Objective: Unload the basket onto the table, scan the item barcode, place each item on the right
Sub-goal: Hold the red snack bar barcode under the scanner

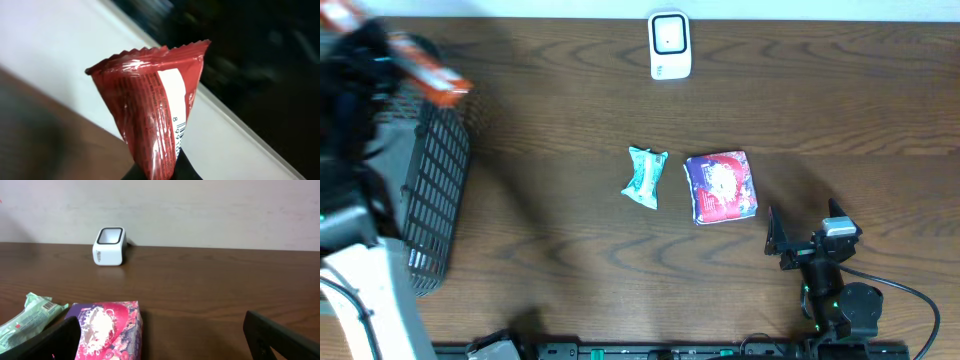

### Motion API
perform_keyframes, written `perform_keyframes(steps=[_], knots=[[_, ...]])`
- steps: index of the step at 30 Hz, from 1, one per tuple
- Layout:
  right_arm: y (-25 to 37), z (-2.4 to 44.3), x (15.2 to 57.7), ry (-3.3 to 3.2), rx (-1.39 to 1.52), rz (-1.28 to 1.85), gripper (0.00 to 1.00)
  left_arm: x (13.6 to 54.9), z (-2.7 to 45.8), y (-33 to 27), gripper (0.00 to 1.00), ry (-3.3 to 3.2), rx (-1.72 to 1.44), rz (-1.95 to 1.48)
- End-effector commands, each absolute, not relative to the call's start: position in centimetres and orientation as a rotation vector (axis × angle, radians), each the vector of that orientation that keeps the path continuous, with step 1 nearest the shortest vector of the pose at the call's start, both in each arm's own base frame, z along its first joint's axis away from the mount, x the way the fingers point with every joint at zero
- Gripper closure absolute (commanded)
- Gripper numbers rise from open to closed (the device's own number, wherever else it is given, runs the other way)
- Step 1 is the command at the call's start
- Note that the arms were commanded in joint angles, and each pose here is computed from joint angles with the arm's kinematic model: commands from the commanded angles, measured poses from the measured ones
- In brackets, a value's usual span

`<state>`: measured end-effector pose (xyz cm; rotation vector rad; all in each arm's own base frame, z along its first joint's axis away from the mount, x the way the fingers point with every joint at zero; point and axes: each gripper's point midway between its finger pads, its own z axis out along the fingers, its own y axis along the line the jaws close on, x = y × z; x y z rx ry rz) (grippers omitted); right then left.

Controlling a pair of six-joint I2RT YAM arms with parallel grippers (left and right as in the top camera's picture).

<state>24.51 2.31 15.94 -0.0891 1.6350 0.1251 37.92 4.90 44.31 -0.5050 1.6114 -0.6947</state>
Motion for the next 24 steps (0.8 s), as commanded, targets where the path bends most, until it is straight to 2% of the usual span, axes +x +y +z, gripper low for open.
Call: perform_keyframes(steps=[1, 4, 13, 18, 24], knots=[[2.3, 15.9, 24.5, 1.635, -0.079, 0.133, 0.01, 37.6, 44.7, -3.7, 0.93, 1.683, -0.302, -0.881], [2.3, 15.9, 24.5, 1.635, -0.079, 0.133, 0.01, 37.8, 42.3, -9.4, 0.93, 1.794, -0.157, -0.908], [2.3, 15.9, 24.5, 1.635, -0.079, 0.133, 0.01, 37.4, 28.5, -23.7, 0.92, 2.265, 0.066, -1.004], [2.3, 15.9, 24.5, 1.635, -0.079, 0.133, 0.01, 37.2, 21.3, -27.9, 0.93, 2.431, 0.215, -0.969], [2.3, 15.9, 24.5, 1.635, -0.079, 0.133, 0.01, 37.8, 13.2, -29.1, 0.93, 2.613, 0.193, -0.856]])
